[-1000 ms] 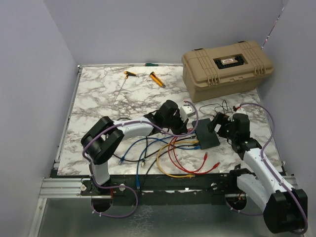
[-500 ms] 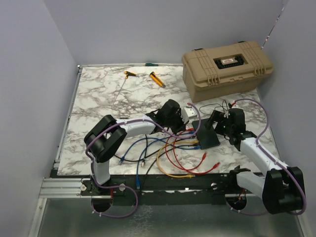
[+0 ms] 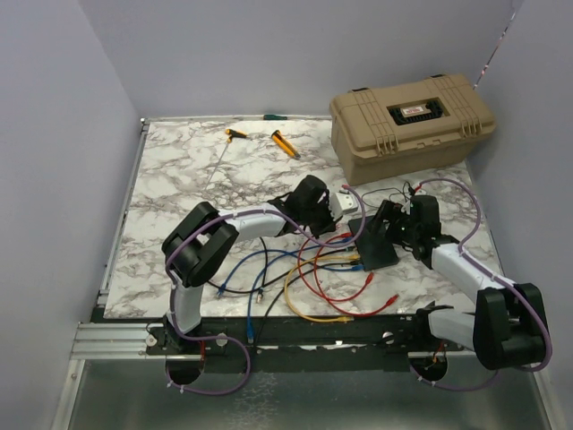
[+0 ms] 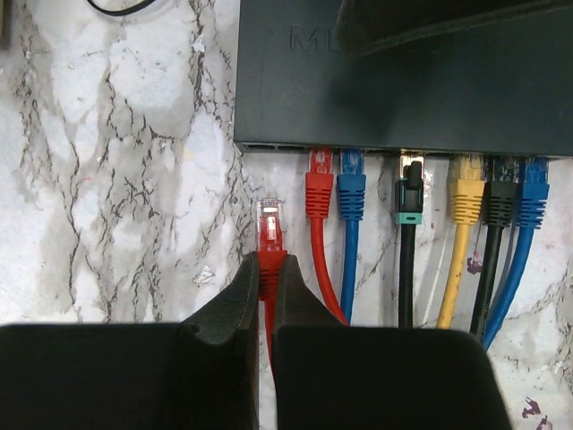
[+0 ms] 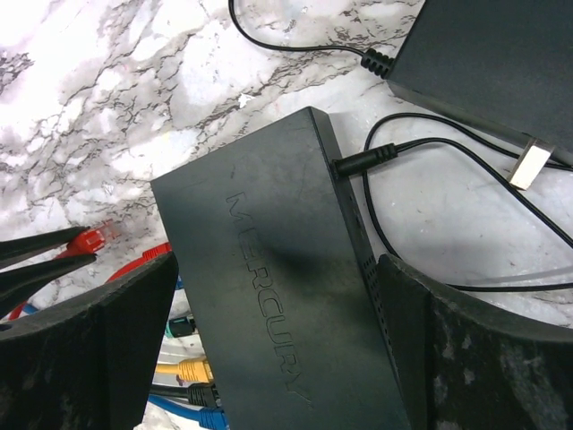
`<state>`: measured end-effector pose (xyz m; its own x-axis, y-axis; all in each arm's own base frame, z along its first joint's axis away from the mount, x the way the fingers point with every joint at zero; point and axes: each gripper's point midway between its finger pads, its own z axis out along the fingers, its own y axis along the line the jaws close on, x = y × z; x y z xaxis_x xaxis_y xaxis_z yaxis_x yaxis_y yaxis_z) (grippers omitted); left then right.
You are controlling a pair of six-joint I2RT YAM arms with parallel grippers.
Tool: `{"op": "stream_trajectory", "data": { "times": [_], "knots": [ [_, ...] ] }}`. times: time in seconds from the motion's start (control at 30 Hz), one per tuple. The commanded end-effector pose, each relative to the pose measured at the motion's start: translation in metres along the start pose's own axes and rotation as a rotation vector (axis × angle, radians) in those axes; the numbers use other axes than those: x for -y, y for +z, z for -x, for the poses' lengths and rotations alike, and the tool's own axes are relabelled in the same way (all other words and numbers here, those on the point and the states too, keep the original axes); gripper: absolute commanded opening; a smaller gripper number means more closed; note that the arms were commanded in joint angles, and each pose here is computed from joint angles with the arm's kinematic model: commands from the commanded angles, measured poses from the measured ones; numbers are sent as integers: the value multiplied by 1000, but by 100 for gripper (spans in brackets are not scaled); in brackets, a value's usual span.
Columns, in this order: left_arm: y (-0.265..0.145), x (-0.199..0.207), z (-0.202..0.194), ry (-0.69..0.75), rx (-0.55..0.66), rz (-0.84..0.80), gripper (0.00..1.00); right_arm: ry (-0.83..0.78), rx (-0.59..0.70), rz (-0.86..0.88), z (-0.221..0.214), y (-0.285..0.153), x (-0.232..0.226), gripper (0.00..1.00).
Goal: Insert the plug into the switch port
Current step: Insert the connector into the switch port.
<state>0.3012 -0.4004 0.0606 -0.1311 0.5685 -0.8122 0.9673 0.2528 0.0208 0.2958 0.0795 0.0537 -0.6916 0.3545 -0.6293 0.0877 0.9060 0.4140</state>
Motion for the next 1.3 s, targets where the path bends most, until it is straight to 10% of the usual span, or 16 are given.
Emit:
{"op": "stream_trajectory", "data": {
  "times": [0.0, 1.27],
  "knots": [
    [3, 3, 3, 25, 11, -64, 0, -4, 8, 49, 3, 4, -9, 95],
    [37, -4, 11, -91, -42, -142, 0, -10, -106, 108, -18, 15, -15, 91]
  ]
}}
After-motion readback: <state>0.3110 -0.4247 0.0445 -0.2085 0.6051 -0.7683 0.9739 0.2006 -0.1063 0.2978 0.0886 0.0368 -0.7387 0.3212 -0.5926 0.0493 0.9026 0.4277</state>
